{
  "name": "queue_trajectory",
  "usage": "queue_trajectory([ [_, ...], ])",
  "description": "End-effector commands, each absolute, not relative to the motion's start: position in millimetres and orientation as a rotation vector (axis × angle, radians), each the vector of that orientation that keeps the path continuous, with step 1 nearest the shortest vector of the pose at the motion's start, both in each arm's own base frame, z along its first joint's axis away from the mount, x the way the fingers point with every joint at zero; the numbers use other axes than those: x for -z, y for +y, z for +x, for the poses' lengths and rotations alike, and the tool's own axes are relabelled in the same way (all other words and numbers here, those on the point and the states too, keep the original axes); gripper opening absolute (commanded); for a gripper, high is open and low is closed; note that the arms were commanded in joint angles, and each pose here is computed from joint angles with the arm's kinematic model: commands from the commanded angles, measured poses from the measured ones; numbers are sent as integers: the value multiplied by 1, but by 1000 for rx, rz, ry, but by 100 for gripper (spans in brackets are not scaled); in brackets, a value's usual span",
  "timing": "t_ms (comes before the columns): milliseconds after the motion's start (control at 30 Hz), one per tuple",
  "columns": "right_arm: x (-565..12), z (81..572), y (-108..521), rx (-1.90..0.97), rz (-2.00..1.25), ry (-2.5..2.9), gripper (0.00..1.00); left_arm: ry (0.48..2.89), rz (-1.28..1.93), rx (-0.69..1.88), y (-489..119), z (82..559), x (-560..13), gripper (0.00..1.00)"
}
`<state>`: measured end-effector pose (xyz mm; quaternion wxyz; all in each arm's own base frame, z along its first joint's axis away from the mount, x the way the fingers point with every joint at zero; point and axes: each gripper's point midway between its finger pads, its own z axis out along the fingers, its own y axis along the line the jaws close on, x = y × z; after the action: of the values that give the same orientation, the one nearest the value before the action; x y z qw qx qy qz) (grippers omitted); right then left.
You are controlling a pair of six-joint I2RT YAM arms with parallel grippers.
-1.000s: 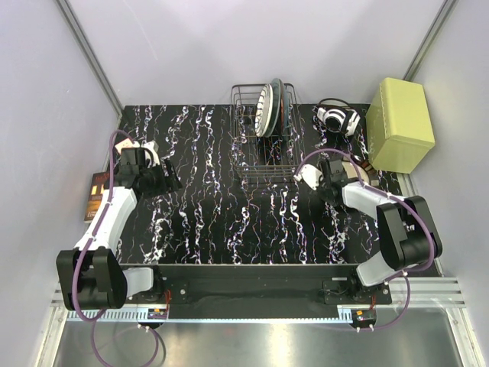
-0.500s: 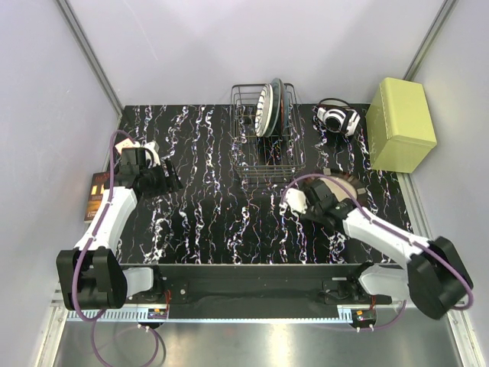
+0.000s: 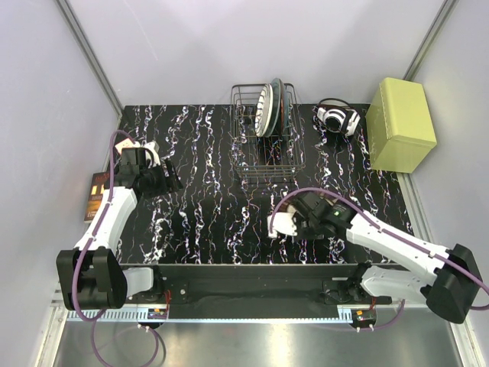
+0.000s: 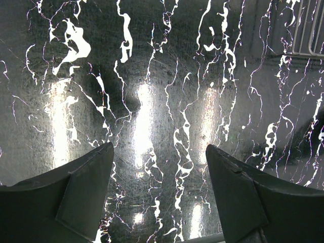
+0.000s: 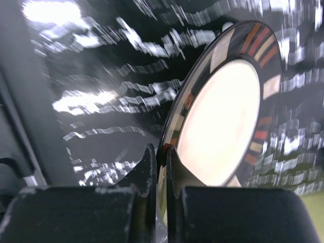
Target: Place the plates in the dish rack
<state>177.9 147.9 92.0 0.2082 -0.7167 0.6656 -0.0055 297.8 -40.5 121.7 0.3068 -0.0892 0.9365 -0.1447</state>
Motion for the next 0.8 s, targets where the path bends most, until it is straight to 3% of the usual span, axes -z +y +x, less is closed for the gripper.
queue_trajectory([
  [0, -85, 122, 186, -432, -2237, 1659, 0, 2422, -216, 407, -43, 305, -136, 78],
  [200, -79, 113, 189, -490, -2270, 1587, 2, 2419, -210, 405, -43, 297, -136, 78],
  [233, -77, 112, 187, -493, -2274, 1601, 12, 2413, -208, 401, -42, 295, -137, 79],
  [333, -70, 108, 182, -494, -2276, 1653, 25, 2418, -209, 394, -42, 289, -133, 79],
  [767, -43, 94, 164, -517, -2257, 1916, 32, 2422, -204, 481, -54, 275, -120, 79],
])
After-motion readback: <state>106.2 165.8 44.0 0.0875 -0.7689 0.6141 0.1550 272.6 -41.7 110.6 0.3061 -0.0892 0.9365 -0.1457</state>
